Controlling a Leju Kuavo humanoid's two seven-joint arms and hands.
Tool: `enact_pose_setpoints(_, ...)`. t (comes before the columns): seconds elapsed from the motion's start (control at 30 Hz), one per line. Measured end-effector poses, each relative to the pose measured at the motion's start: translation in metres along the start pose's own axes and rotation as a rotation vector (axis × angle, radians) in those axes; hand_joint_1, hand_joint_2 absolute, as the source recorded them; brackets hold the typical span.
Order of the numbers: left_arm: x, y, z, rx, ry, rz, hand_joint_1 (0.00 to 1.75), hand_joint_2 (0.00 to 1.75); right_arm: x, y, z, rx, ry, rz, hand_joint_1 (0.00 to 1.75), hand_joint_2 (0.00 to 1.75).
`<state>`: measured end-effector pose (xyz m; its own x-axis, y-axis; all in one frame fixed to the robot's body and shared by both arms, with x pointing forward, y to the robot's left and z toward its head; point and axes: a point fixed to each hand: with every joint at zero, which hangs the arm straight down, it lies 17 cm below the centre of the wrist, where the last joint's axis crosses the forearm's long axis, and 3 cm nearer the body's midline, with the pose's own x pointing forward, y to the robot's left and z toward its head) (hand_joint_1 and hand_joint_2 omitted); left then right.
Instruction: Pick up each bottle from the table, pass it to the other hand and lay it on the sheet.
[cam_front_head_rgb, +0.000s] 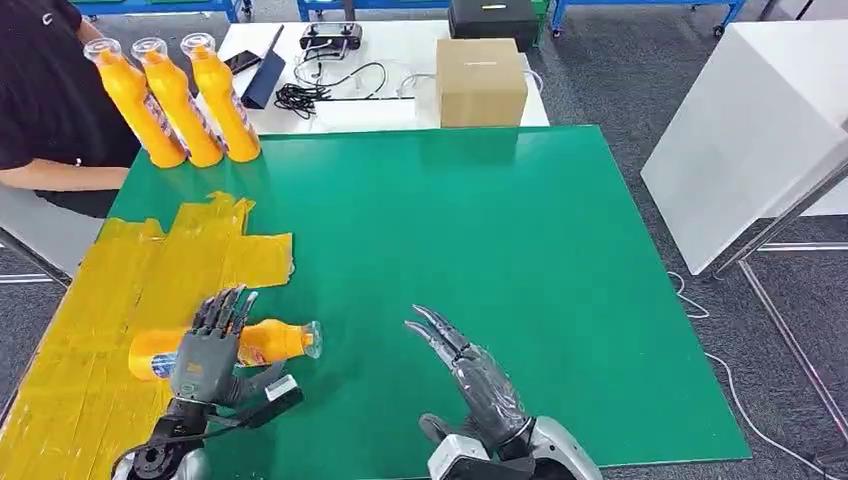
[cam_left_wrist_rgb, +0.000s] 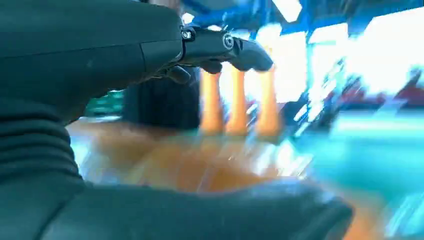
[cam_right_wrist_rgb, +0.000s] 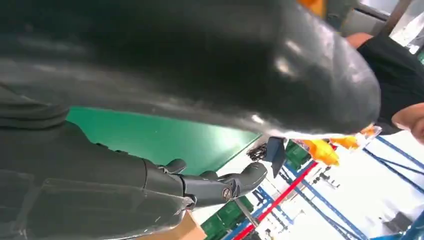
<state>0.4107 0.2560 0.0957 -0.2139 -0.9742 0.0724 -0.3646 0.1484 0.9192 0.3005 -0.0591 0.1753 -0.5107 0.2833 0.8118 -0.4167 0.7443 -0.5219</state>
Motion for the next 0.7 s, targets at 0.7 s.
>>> enact_pose_setpoints(0.7, -0.054, 0.067, 0.006, 0.363, 0.336, 0.496, 0.00, 0.00, -0.006, 0.002, 0.013, -0.037, 0.018, 0.059, 0.00, 0.00)
